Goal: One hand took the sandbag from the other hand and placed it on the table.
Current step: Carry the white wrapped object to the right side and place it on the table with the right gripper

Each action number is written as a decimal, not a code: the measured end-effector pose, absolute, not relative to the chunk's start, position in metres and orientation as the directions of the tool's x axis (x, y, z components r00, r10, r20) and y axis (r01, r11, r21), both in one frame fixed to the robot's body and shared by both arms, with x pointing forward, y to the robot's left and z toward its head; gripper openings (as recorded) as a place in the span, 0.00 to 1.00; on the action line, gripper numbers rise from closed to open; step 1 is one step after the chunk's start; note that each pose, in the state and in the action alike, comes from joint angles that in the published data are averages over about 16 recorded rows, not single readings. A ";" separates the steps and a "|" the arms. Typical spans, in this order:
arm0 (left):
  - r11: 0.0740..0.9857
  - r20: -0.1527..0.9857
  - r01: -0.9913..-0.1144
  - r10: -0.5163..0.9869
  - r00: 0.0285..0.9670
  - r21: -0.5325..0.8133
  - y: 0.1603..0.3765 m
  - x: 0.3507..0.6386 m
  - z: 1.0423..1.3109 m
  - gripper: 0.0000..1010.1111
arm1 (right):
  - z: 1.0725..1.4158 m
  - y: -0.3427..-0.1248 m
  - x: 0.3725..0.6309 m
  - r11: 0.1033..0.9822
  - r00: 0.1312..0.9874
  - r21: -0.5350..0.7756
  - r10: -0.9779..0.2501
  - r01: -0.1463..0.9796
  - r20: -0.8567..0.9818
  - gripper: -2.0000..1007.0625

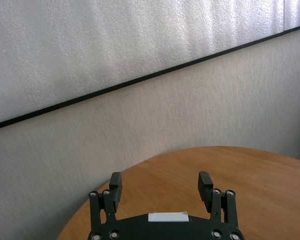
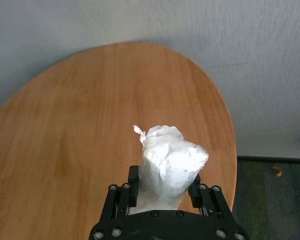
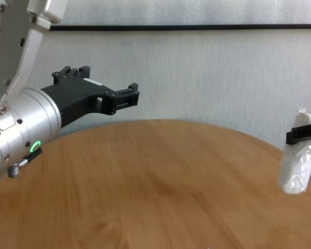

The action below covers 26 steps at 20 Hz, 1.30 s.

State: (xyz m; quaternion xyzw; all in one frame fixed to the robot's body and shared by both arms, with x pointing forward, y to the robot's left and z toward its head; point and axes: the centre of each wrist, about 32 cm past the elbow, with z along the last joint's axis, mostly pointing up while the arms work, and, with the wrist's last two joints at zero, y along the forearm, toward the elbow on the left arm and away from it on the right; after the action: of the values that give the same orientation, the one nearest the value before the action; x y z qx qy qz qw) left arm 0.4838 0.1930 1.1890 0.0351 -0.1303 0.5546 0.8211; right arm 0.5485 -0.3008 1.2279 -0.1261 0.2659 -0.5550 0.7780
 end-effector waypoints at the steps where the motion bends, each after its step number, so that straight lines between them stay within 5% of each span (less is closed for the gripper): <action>1: 0.382 0.253 -0.920 0.902 0.351 -0.087 0.193 0.484 1.189 0.99 | 1.228 -0.301 0.549 0.352 0.244 -0.498 -0.932 0.793 -0.269 0.56; 17: 0.382 0.253 -0.920 0.902 0.351 -0.087 0.193 0.484 1.189 0.99 | 1.228 -0.299 0.556 0.360 0.267 -0.534 -0.932 0.765 -0.245 0.57; 26: 0.382 0.253 -0.920 0.902 0.351 -0.087 0.193 0.484 1.189 0.99 | 1.228 -0.299 0.556 0.361 0.266 -0.527 -0.931 0.769 -0.250 0.68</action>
State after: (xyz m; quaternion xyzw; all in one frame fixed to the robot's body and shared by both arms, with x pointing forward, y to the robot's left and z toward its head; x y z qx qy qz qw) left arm 0.4838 0.1930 1.1890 0.0351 -0.1304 0.5545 0.8211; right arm 0.5557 -0.2993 1.2276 -0.1522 0.2659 -0.5443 0.7809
